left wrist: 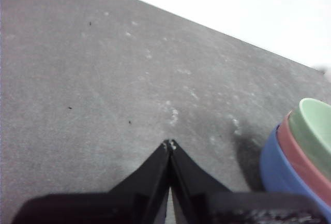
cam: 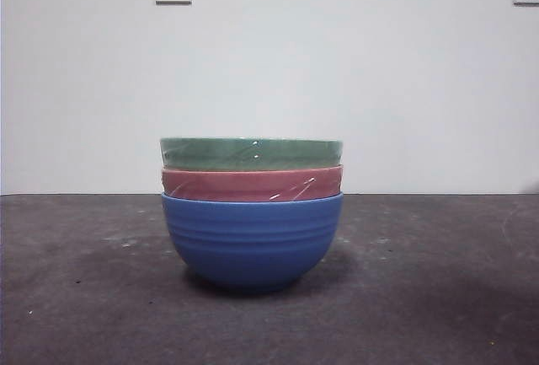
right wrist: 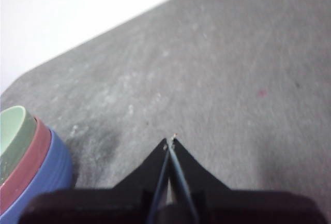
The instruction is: Pick up the green bowl on the top,put the green bowl on the left,pick up the red bowl in the middle,put the red bowl on the right
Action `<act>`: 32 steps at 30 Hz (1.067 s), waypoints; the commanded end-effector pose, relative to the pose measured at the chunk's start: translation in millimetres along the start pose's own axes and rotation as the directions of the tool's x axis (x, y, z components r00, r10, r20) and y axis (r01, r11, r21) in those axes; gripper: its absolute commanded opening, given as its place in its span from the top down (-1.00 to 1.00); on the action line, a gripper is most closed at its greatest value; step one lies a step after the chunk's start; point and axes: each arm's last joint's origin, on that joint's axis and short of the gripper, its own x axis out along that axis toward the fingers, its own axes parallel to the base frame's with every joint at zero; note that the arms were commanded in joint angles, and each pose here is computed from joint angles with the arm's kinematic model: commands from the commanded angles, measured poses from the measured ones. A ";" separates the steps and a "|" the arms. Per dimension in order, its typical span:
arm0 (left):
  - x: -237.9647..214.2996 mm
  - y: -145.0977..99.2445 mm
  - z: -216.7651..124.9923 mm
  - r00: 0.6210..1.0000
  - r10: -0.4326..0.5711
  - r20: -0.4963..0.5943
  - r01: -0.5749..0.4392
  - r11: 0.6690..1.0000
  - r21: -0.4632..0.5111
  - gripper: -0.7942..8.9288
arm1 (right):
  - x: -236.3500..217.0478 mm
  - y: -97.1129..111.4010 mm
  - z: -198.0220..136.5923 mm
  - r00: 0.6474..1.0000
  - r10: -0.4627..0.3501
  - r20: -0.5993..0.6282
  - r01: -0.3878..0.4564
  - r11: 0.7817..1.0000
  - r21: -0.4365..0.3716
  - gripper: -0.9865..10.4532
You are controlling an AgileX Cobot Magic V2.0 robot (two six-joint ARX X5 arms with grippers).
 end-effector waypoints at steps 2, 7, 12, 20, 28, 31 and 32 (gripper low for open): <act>-5.3 -9.6 20.8 1.000 0.003 0.004 -0.003 1.000 -0.023 0.85 | -5.7 10.7 20.4 1.000 0.001 0.006 -0.002 0.999 0.054 0.85; -3.6 -21.8 50.6 0.999 0.018 -0.038 -0.020 0.999 -0.030 0.85 | -9.4 26.0 51.7 1.000 0.006 0.001 -0.006 0.999 0.053 0.85; 7.1 -35.7 83.5 0.993 -0.046 -0.107 0.047 0.999 0.000 0.85 | -8.1 43.1 88.6 1.000 0.012 -0.021 -0.012 1.000 0.003 0.85; 34.8 -51.9 123.5 0.936 -0.185 -0.300 0.201 0.979 0.021 0.85 | 10.6 62.6 137.2 0.985 -0.002 -0.173 -0.025 0.988 -0.152 0.82; 50.0 -62.2 137.7 0.884 -0.195 -0.424 0.244 0.968 0.063 0.54 | 30.2 69.5 155.3 0.949 0.055 -0.310 -0.118 0.975 -0.189 0.44; 52.8 -66.8 138.6 0.877 -0.213 -0.430 0.262 0.964 0.057 0.18 | 34.6 69.0 154.9 0.940 0.064 -0.335 -0.129 0.976 -0.175 0.33; 53.7 -68.3 138.1 0.874 -0.219 -0.435 0.265 0.963 0.048 0.19 | 35.7 68.8 154.4 0.938 0.063 -0.341 -0.129 0.976 -0.173 0.33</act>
